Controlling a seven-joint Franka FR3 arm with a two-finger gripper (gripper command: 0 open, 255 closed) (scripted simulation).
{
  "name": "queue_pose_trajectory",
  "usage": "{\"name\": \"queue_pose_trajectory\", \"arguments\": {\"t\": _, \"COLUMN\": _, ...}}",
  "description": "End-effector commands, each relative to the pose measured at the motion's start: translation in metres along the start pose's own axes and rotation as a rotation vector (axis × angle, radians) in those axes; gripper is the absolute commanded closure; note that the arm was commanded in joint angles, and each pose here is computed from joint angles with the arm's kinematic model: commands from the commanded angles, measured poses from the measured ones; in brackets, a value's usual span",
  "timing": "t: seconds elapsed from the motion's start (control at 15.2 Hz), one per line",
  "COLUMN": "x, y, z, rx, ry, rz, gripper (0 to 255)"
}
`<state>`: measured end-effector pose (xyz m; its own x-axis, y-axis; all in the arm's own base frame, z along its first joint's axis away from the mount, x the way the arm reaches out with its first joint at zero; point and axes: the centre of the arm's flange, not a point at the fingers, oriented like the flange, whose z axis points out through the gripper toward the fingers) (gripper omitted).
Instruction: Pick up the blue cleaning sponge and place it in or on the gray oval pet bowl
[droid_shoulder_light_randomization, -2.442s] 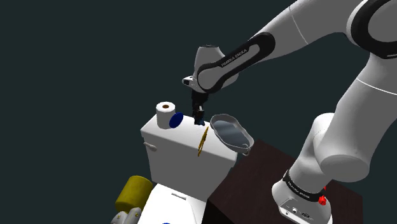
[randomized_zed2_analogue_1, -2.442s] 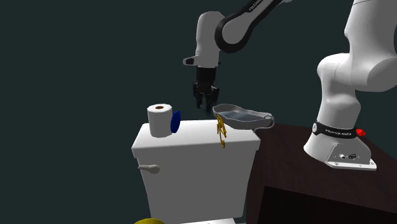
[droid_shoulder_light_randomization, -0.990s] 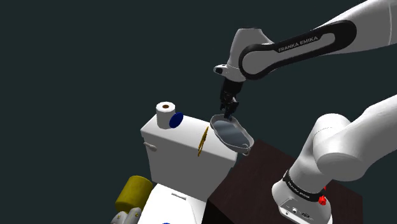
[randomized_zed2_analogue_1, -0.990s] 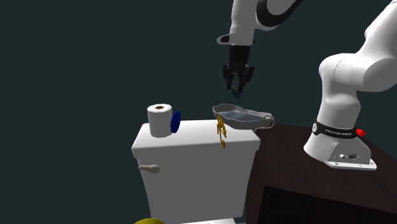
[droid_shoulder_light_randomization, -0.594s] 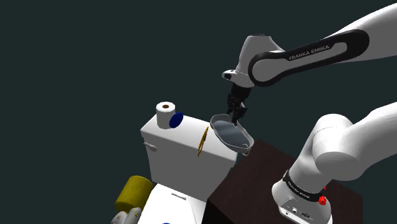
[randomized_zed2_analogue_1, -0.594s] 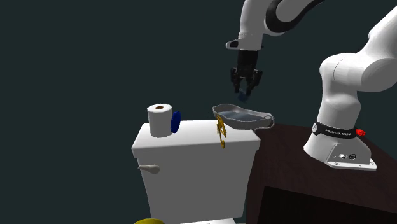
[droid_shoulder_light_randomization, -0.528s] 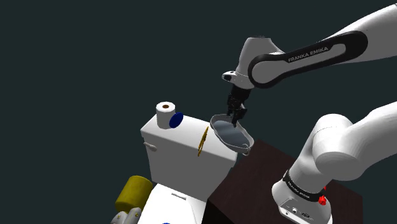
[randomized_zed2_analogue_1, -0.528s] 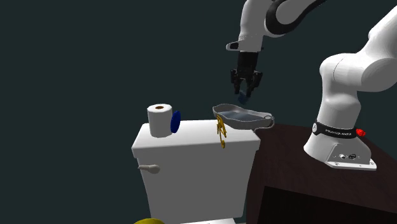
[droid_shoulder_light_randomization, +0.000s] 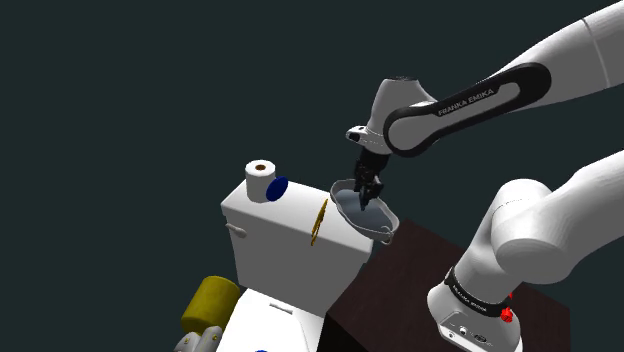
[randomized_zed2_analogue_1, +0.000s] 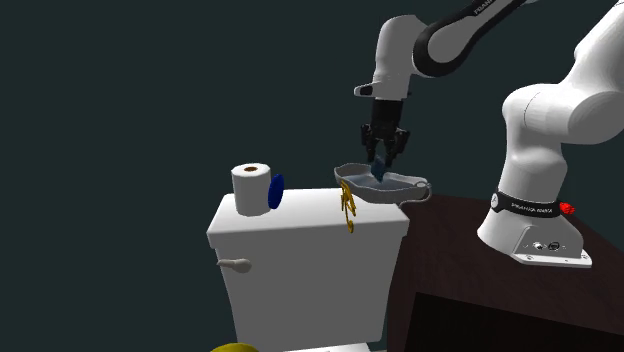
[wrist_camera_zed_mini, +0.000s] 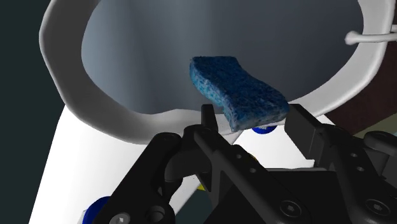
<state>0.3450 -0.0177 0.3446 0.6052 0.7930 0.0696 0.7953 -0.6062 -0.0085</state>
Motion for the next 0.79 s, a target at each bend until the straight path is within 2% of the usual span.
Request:
{"name": "queue_pose_trajectory", "arguments": {"t": 0.0, "x": -0.0014, "y": -0.0018, "z": 0.0111, "rx": -0.001, "ry": 0.001, "rz": 0.000, "gripper": 255}}
{"name": "queue_pose_trajectory", "arguments": {"t": 0.07, "x": -0.0020, "y": -0.0017, "z": 0.0197, "rx": -0.001, "ry": 0.001, "rz": 0.000, "gripper": 255}}
{"name": "queue_pose_trajectory", "arguments": {"t": 0.59, "x": -0.0020, "y": -0.0017, "z": 0.0197, "rx": -0.001, "ry": 0.001, "rz": 0.000, "gripper": 255}}
{"name": "queue_pose_trajectory", "arguments": {"t": 0.66, "x": -0.0016, "y": -0.0016, "z": 0.0196, "rx": -0.001, "ry": 0.001, "rz": 0.000, "gripper": 0}}
{"name": "queue_pose_trajectory", "arguments": {"t": 0.73, "x": -0.0018, "y": -0.0022, "z": 0.0188, "rx": -0.001, "ry": 0.001, "rz": 0.000, "gripper": 0}}
